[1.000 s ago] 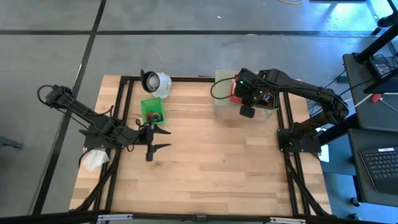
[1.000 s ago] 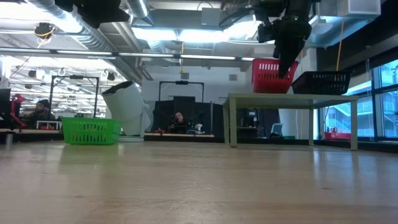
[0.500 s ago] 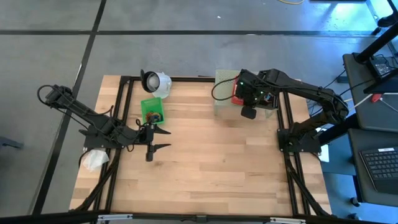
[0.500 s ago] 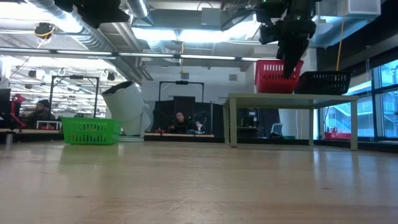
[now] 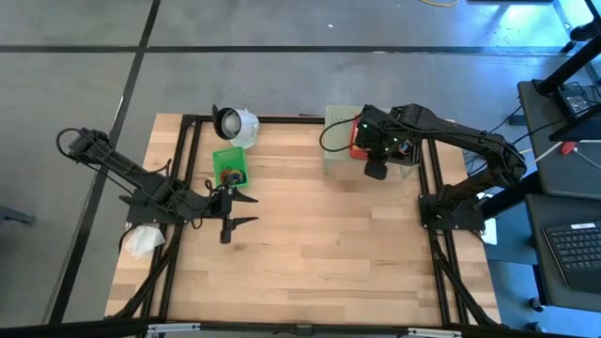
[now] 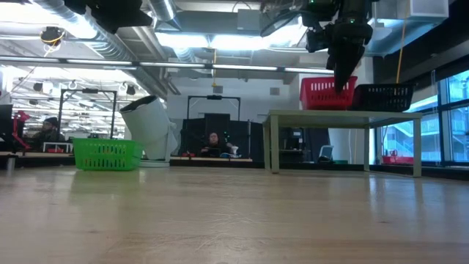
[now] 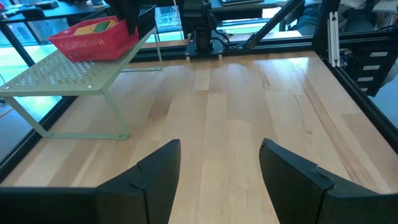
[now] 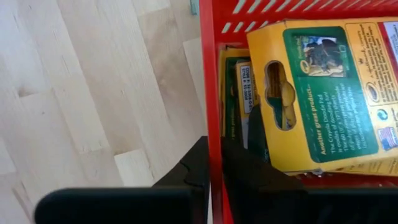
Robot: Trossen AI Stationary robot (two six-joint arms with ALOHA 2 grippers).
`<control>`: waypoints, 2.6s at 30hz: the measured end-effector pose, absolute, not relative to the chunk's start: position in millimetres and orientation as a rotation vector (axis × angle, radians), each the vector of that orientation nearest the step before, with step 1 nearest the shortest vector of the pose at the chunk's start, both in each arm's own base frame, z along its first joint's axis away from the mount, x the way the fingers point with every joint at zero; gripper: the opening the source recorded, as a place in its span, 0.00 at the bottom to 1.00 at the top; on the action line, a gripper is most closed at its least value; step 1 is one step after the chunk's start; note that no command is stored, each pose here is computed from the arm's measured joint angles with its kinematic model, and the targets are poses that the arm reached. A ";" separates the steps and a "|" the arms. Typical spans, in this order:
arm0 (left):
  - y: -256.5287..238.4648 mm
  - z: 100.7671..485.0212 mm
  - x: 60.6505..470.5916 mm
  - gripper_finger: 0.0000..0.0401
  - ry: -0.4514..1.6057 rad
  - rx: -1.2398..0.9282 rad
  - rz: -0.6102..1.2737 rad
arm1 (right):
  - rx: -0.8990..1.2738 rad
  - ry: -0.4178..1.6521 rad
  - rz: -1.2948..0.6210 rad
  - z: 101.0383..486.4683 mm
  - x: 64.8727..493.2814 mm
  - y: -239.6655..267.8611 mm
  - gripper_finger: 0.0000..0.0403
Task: Pick & Place Office Desk Supplies
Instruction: Put the red basket on the shelf, then put the green basket on the shelf
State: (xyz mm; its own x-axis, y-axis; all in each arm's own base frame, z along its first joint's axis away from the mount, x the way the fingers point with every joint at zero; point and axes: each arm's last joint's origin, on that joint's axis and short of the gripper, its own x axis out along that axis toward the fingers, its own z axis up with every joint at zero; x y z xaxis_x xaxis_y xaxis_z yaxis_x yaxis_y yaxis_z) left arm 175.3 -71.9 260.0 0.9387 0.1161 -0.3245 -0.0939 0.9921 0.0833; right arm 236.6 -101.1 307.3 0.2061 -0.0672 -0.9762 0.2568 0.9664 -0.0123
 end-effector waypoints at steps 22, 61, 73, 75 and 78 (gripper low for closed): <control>-71.9 259.9 175.3 0.53 0.336 0.059 0.108 | 0.234 1.350 -0.246 307.0 235.5 -99.9 0.31; -36.3 240.8 171.9 0.53 0.591 -0.239 0.396 | 0.197 0.962 -0.277 398.3 260.0 -32.8 0.40; -21.9 253.4 186.7 0.53 1.081 -0.162 0.562 | 0.221 0.895 -0.330 396.1 252.0 73.5 0.34; -20.6 245.1 192.7 0.53 1.205 -0.072 0.615 | 0.208 0.871 -0.334 395.5 247.7 89.6 0.34; -18.5 226.7 203.1 0.53 1.395 0.036 0.642 | 0.185 0.832 -0.344 392.7 240.6 115.3 0.34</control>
State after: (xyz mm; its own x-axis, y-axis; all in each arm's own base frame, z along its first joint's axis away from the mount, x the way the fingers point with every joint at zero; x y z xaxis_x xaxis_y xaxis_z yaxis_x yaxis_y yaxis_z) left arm 203.1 -18.5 226.7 0.0356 0.4385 -0.8980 -0.3971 0.8308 0.3900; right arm 240.6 115.3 392.7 0.6228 -0.2259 -0.7491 0.3693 0.9289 0.0269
